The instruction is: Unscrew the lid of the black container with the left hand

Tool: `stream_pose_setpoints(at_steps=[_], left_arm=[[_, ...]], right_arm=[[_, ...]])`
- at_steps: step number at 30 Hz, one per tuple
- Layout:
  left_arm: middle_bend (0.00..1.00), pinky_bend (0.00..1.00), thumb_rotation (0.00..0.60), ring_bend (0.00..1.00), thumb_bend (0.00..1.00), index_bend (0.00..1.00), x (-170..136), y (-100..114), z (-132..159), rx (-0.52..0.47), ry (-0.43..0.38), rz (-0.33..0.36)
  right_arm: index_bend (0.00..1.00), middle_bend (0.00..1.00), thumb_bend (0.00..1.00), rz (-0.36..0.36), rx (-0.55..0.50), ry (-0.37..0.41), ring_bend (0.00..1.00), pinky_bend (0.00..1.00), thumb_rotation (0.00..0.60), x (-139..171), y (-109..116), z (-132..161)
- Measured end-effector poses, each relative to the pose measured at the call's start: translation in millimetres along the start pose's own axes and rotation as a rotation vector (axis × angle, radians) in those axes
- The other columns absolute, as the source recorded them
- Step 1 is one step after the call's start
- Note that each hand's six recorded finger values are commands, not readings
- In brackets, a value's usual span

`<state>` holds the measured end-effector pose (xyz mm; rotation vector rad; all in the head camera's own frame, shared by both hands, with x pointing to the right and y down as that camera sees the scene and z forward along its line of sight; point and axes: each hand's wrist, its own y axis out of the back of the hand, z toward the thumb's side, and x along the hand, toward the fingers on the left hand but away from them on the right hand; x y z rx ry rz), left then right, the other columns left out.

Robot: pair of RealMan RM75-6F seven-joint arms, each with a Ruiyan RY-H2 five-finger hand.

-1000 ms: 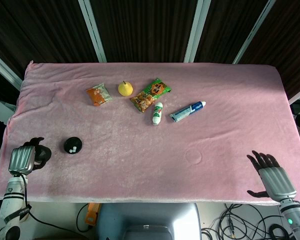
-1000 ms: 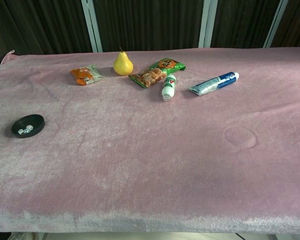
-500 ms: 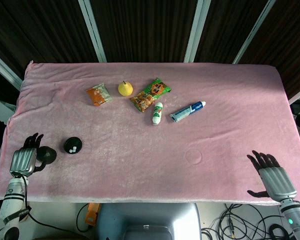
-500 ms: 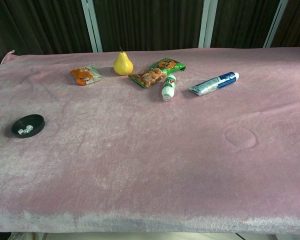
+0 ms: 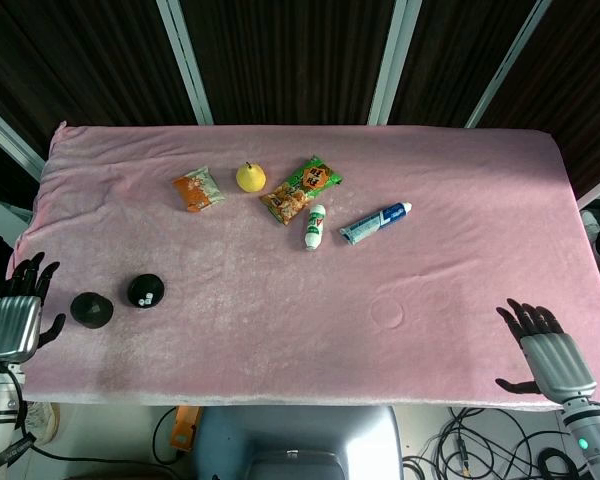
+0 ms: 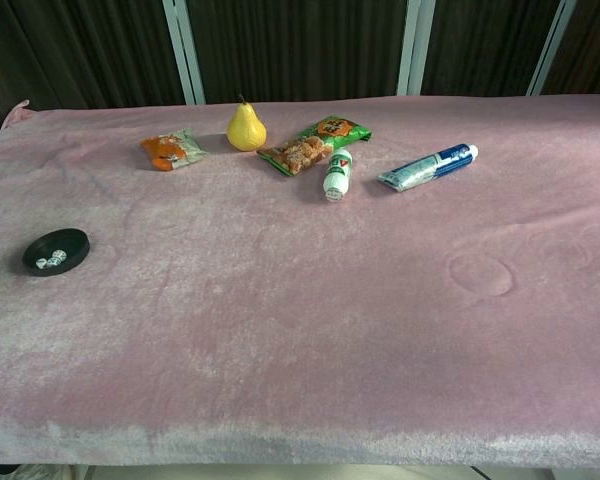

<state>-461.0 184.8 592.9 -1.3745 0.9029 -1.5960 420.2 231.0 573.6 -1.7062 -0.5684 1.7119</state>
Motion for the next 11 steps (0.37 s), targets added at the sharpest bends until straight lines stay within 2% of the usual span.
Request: stream_pose_setpoints(at_steps=[7,11], left_arm=[[0.08,0.25,0.6,0.06,0.3,0.17,-34,7,-15,0.059,0.048,0.062],[0.08,0.25,0.6,0.07,0.29,0.17,-38,5,-15,0.077,0.05,0.08]], right_arm=[[0.1,0.08,0.1,-0.024,-0.012,-0.007,0.0,0.19,0.6,2,3,-1],[0.1,0.08,0.1,-0.023,-0.012,-0.013,0.0,0.19,0.6,2,2,-2]])
